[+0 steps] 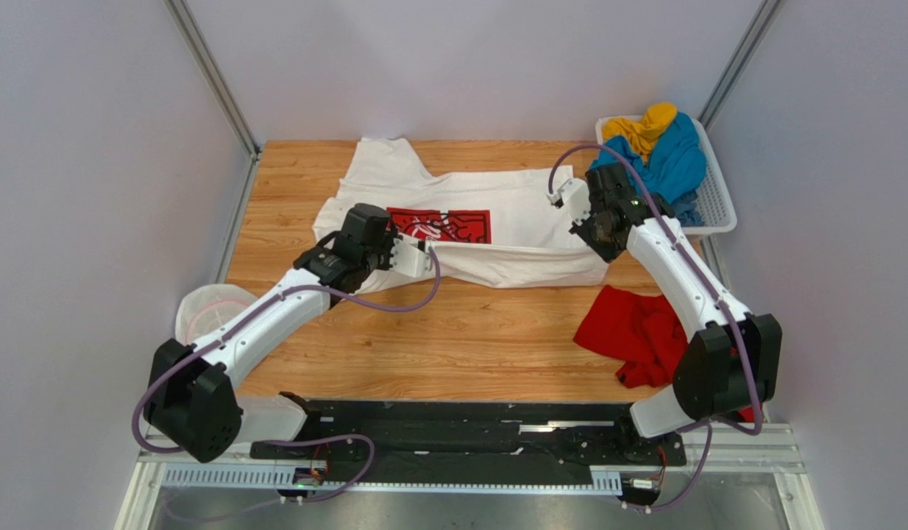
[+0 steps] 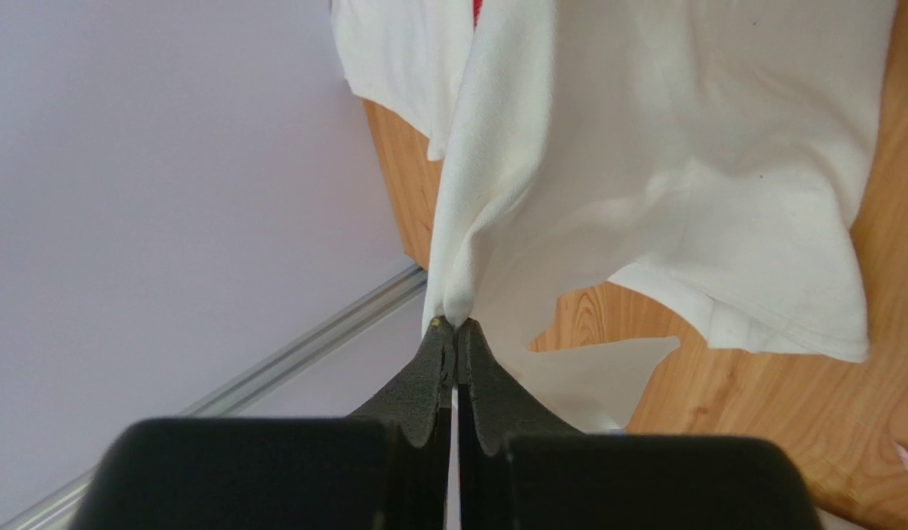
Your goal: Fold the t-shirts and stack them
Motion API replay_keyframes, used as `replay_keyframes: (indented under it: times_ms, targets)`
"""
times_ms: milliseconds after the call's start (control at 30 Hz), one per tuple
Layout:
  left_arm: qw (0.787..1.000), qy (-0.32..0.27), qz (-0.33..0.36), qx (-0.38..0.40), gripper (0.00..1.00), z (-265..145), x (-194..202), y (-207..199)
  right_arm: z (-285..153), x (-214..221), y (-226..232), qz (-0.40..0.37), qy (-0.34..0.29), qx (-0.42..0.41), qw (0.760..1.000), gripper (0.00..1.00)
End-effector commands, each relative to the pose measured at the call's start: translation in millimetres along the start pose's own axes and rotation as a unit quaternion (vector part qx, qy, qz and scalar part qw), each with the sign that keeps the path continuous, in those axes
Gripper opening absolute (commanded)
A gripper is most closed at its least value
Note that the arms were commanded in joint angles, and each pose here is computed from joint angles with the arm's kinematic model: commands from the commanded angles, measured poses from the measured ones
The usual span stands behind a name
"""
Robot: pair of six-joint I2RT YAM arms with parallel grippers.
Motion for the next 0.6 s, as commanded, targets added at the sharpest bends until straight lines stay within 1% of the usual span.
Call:
replay_keyframes:
  times_ms: [0, 167, 300, 567]
  targets:
    - [1.000, 0.008, 0.015, 0.003, 0.00, -24.7, -2.5, -13.3, -23.0, 19.3, 15.7, 0.018, 0.002, -0.012, 1.000, 0.00]
    - [1.000, 0.006, 0.026, 0.007, 0.00, -41.8, -3.0, -30.0, -41.3, 34.5, 26.2, 0.025, -0.009, -0.016, 1.000, 0.00]
    - [0.999, 0.013, 0.032, 0.012, 0.00, -52.6, 2.2, -39.5, -39.5, 43.6, 32.9, 0.024, 0.003, -0.023, 0.999, 0.00]
    - [0.999, 0.009, 0.032, 0.022, 0.00, -66.8, 1.0, -42.6, -29.8, 47.4, 38.4, 0.026, 0.009, -0.027, 0.999, 0.00]
Point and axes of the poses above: each gripper's point midway between its finger pads, its own z axis out along the fingers, its own y axis along the line the jaws close on, x = y × z, the point moved 10 cm from there along -z, back along the fingers, and after that the axes turned 3 degrees about z, right-handed, at the moved point
